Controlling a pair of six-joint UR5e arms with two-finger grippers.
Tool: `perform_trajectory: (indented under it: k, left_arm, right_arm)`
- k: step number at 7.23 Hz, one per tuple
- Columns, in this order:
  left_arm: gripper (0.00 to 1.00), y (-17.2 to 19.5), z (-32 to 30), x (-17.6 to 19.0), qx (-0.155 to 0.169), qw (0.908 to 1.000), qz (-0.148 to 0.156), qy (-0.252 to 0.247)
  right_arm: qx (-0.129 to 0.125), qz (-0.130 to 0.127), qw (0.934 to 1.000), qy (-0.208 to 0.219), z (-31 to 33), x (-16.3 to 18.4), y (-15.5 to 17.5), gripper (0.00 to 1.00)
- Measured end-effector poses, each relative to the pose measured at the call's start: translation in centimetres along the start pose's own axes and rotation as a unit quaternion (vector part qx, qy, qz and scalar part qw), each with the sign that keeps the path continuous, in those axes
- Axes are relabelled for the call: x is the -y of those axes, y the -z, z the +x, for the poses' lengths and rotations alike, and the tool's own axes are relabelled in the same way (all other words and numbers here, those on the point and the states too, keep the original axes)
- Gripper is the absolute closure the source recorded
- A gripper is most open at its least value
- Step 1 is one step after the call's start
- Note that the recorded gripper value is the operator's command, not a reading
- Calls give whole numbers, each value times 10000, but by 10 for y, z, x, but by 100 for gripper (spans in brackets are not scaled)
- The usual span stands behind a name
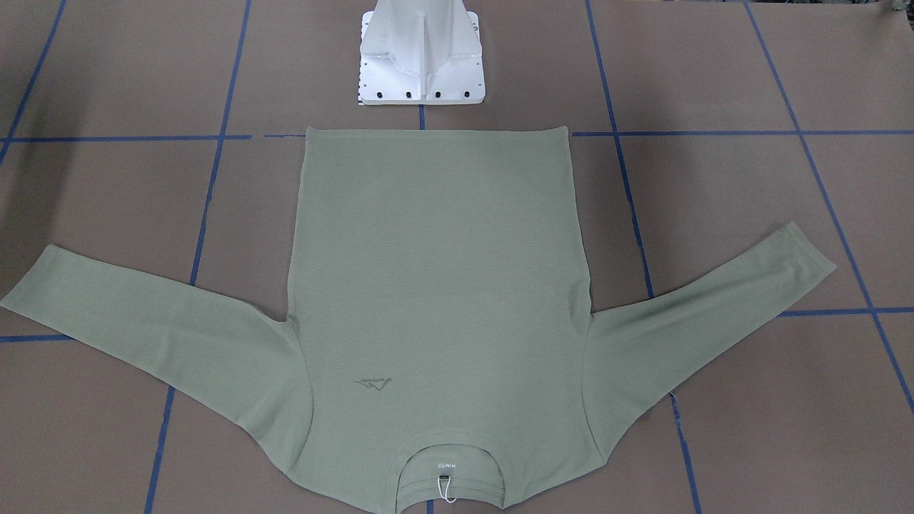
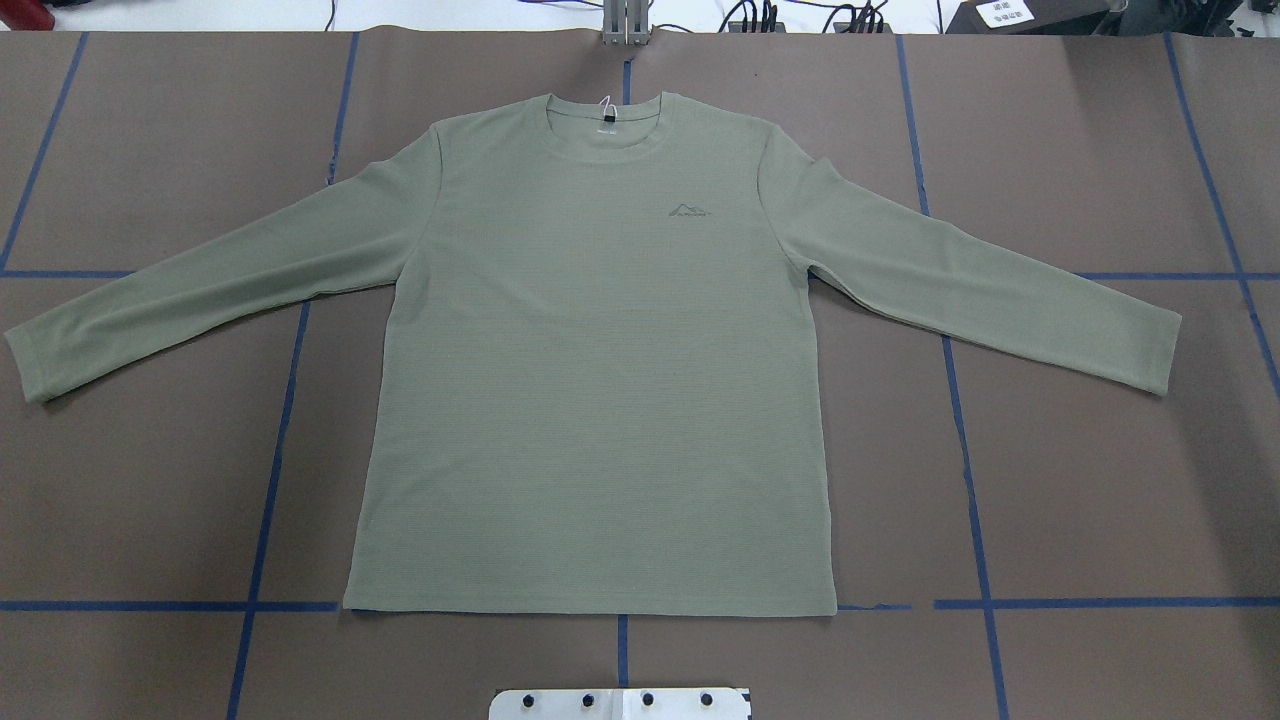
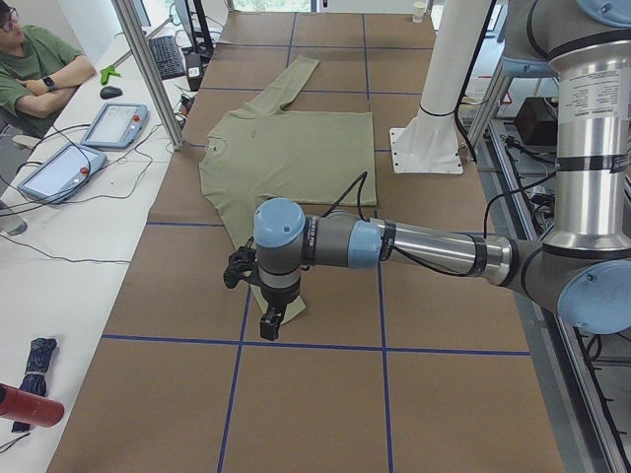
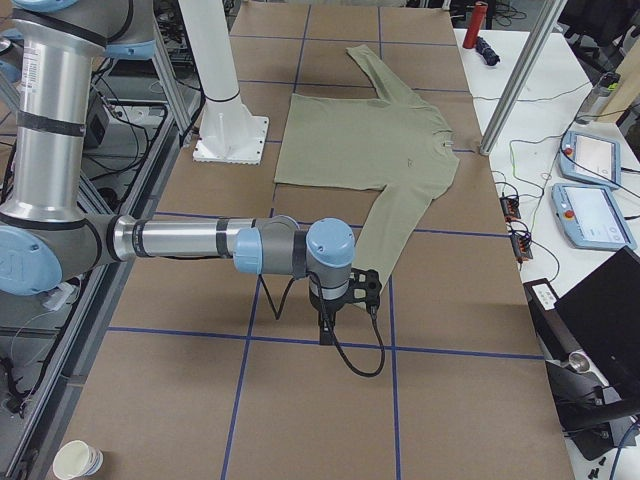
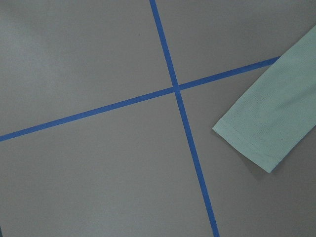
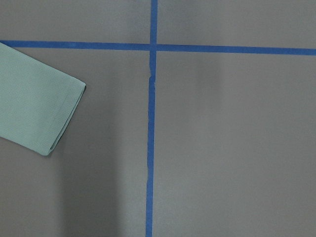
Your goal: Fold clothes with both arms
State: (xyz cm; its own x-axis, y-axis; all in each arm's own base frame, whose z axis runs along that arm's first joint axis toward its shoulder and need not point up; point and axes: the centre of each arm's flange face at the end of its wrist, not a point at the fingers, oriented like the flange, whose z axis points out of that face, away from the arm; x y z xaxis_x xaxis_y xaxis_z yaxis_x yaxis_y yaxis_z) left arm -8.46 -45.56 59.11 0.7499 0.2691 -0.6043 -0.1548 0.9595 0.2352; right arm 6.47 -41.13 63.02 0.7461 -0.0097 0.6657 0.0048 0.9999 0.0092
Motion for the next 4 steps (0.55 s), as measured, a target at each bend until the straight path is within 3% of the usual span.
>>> perform_trajectory:
  k: [2,4]
  left_arm:
    - [0,8,6,4,24,9998,140,-129]
    - [0,25,18,15,159,9969,583,-499]
  right_arm:
    - [0,68,9999,78,-3,3,2,0]
    - [8,482,9976,490,-16,12,8,0]
